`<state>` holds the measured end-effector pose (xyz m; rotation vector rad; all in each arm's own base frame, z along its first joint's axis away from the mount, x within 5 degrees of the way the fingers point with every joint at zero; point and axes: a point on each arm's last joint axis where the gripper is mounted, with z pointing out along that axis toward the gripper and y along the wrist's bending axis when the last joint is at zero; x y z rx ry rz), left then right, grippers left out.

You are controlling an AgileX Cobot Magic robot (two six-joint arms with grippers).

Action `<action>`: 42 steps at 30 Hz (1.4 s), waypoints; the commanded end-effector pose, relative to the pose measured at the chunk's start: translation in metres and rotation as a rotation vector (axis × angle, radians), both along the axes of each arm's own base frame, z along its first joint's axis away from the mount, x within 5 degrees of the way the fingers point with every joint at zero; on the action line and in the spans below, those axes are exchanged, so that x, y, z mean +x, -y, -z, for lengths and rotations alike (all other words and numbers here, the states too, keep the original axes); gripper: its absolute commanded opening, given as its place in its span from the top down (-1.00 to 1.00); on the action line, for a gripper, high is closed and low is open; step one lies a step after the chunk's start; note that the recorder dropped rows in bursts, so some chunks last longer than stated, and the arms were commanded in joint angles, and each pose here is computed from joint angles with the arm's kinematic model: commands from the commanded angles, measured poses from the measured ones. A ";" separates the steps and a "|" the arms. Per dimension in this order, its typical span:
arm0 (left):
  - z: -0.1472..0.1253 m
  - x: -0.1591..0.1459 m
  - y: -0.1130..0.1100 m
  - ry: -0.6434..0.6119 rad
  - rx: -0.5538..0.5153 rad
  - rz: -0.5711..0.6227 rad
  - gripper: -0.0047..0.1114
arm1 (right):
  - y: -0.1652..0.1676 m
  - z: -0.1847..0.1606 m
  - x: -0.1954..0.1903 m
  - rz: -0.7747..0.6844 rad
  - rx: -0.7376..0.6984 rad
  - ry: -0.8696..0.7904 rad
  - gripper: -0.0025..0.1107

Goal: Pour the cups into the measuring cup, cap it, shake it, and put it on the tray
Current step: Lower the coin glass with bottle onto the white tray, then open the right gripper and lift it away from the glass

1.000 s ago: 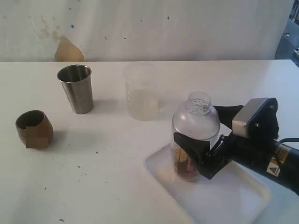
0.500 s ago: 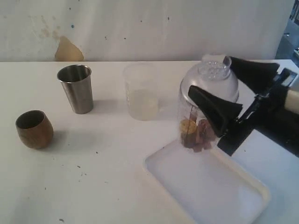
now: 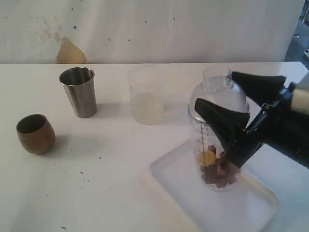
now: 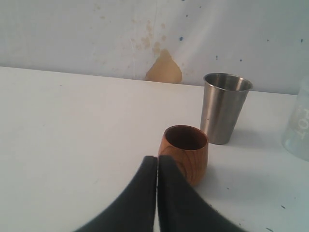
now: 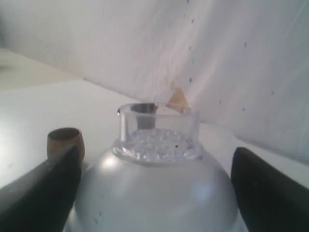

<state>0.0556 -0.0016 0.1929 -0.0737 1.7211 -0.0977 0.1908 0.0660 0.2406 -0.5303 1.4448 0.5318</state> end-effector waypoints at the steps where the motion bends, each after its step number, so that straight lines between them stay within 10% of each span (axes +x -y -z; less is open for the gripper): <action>1: 0.001 0.000 0.000 0.004 -0.004 -0.001 0.90 | -0.006 0.022 0.015 -0.074 -0.006 0.043 0.96; 12: 0.001 0.000 0.000 0.004 -0.004 -0.001 0.90 | -0.006 0.068 0.039 -0.044 -0.040 -0.115 0.96; 42: 0.001 0.000 0.000 0.004 -0.004 -0.001 0.90 | 0.001 0.042 0.029 0.037 -0.064 -0.216 0.79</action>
